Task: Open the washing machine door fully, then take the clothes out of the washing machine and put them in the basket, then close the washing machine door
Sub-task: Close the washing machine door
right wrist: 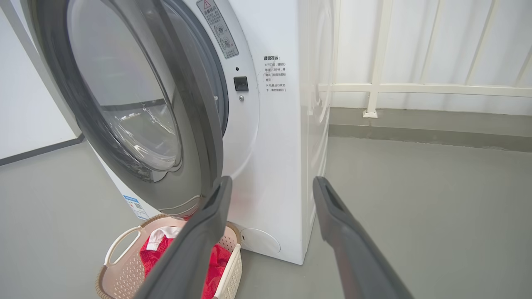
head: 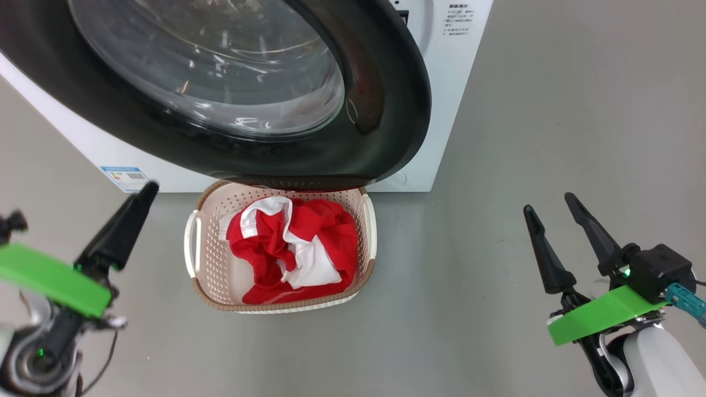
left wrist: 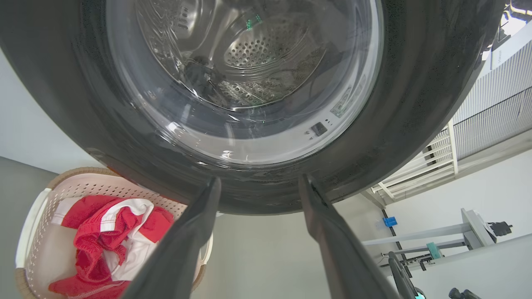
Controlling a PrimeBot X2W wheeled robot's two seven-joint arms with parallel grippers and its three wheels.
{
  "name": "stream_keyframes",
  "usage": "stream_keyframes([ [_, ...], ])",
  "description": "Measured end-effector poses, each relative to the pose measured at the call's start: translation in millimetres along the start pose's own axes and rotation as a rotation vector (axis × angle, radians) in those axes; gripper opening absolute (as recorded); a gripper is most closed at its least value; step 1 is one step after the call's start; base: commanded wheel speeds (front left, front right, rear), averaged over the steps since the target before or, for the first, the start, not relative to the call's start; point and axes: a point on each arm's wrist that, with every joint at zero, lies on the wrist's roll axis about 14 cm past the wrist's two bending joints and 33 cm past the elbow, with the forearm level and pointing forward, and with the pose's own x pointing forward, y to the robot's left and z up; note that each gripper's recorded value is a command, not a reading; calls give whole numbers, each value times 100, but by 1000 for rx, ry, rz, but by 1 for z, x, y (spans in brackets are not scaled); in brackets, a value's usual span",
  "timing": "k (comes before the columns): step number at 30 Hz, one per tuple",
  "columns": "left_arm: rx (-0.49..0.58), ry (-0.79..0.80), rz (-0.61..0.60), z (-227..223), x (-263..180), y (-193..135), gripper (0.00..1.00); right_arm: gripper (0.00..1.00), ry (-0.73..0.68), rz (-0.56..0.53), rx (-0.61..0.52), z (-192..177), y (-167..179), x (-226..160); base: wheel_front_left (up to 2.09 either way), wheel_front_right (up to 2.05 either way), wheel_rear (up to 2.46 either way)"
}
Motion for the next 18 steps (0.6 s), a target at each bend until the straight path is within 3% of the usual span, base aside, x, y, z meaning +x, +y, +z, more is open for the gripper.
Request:
stream_keyframes([
  [9,-19,-76,158,-24,-35,50,100,100,12,-49,-14,0,-16,-16,0,0,0],
  [18,109,-107,256,-49,-55,79,100,100,30,-123,-25,0,-36,-45,0,0,0],
])
